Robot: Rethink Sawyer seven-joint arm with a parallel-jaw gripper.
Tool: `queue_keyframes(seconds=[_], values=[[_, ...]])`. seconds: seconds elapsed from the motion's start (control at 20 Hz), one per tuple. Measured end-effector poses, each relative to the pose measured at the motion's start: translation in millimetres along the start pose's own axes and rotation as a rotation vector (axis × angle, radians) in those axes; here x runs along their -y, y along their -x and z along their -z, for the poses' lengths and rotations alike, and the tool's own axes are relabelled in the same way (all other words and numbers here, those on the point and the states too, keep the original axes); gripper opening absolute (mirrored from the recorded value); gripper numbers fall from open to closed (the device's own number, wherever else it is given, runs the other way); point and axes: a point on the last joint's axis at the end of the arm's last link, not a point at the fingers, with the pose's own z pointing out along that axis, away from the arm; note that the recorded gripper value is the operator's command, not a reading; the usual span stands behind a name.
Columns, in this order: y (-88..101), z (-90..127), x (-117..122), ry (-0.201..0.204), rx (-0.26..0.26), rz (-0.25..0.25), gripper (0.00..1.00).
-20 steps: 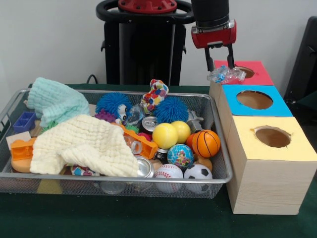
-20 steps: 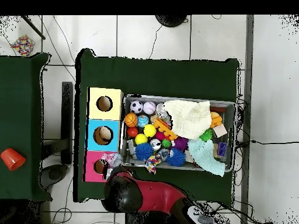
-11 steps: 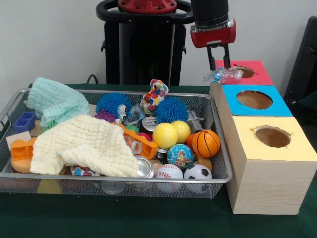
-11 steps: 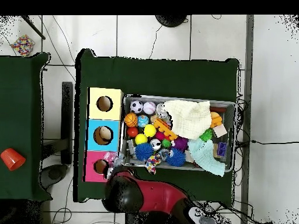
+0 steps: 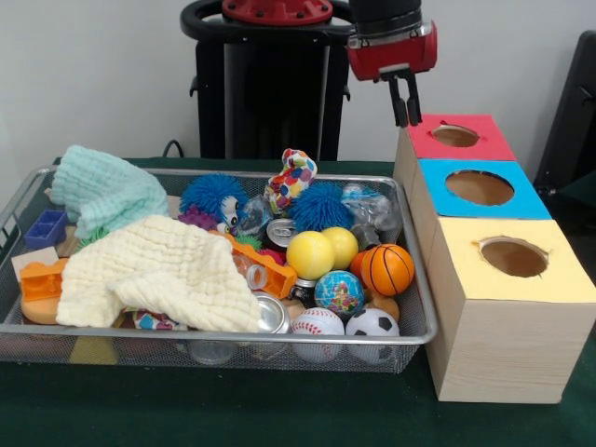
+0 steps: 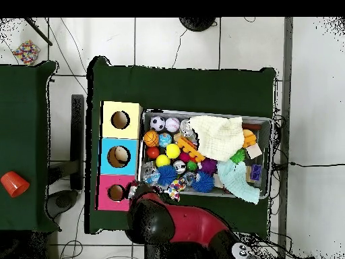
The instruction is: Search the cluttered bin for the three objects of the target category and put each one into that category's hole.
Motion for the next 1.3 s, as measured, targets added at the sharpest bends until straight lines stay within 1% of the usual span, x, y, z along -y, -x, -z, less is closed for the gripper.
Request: queue_keyframes(seconds=[0.1,0.35,0.55,0.85,1.1,1.15,1.25,1.3], values=[[4.8,5,-2,0.001,0.016,0.005,0.0],[9.2,10,-5,-0.001,0.035,0.017,0.0],[9.9,12,-6,-0.002,0.039,0.019,0.0],[6.0,9,-12,0.001,0.032,0.032,0.0],[-1.7,-5,-5,0.017,-0.015,0.001,0.0],[-6.1,-12,0,0.025,-0.04,-0.019,0.0],[-7.9,-15,3,0.029,-0.051,-0.03,0.0],[-13.8,-24,10,0.041,-0.084,-0.06,0.0]])
